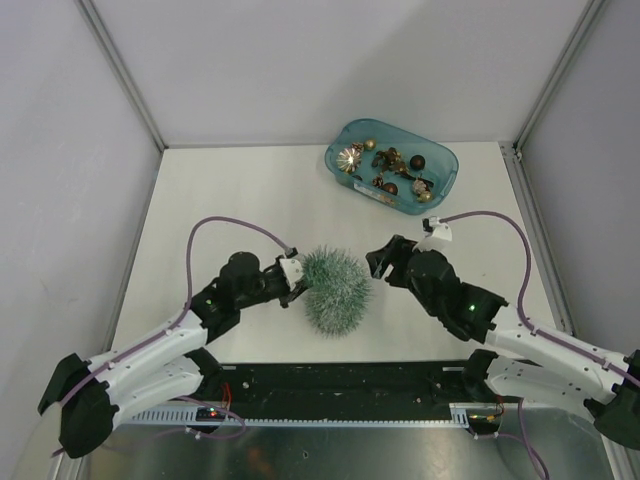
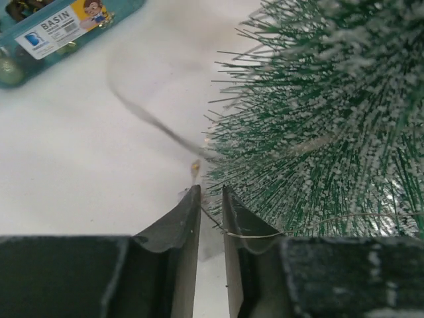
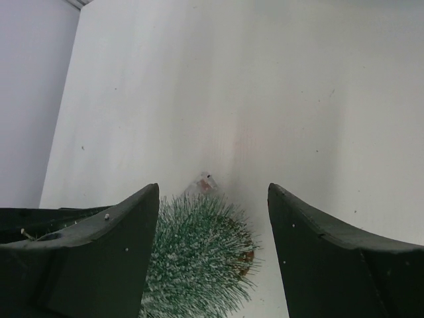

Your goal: Decorate the small christmas tree

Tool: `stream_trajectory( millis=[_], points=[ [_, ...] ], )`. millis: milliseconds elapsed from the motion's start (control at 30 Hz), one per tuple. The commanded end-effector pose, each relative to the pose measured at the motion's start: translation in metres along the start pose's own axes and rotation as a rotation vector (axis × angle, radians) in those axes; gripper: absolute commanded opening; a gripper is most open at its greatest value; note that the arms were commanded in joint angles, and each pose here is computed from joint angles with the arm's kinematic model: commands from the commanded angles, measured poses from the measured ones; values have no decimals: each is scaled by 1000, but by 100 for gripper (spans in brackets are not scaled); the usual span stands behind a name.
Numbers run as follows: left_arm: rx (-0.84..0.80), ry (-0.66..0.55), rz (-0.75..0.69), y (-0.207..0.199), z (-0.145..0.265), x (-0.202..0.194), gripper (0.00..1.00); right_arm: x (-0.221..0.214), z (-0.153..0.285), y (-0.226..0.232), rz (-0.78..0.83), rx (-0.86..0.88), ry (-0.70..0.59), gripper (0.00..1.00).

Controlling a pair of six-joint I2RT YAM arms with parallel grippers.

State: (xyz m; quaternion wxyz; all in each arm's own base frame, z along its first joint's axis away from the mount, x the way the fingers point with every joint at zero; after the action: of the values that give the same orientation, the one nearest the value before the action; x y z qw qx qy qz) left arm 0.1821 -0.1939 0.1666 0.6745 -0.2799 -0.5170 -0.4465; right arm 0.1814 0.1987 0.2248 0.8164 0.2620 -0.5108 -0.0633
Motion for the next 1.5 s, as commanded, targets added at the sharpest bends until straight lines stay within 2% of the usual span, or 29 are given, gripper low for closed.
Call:
stream_trajectory(
  millis=[0,33,67,133,233,300,367,533,733,867,1000,1200,1333,1467],
  points=[
    [-78,-122,54,-9,4,27,33,4,-5,8,-46,59,-2,71],
    [-82,-125,61,-11,5,26,37,4,-6,7,-46,58,1,71],
    [-84,-124,69,-12,6,23,48,4,-7,5,-46,56,2,71],
    [-69,-122,83,-12,8,19,56,9,-9,0,-43,43,-7,71],
    [28,-116,118,-3,11,16,81,27,-13,-18,-49,-1,-52,71],
    [99,-117,130,6,15,17,92,43,-18,-35,-60,-47,-89,72],
    [187,-123,153,20,22,18,98,59,-26,-52,-67,-99,-112,72],
    [316,-114,164,40,36,22,100,100,-61,-79,-40,-220,-152,73],
    [400,-75,147,47,49,16,100,138,-125,-94,26,-319,-162,73],
    [455,-33,148,53,54,13,100,148,-179,-104,91,-405,-113,73],
    [538,-6,152,66,64,22,100,151,-214,-119,156,-505,-72,74],
    [663,-2,206,93,91,38,100,140,-232,-164,205,-702,48,73],
    [691,-25,216,106,101,55,100,126,-222,-193,160,-754,108,72],
    [723,-27,242,118,105,68,100,111,-206,-203,148,-776,141,71]
  ],
)
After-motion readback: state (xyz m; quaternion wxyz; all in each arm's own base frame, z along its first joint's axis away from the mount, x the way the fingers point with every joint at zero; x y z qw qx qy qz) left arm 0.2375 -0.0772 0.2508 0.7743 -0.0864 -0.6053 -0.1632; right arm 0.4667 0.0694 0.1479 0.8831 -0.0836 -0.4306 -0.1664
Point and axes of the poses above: each gripper's point midway between its finger pads, its own z axis back along the fingers, its own y axis along the line the jaws close on, x = y × z, the point moved 6 cm from there along z, back along the fingers, and after that the axes turned 5 degrees about z, right-handed, at the moved point
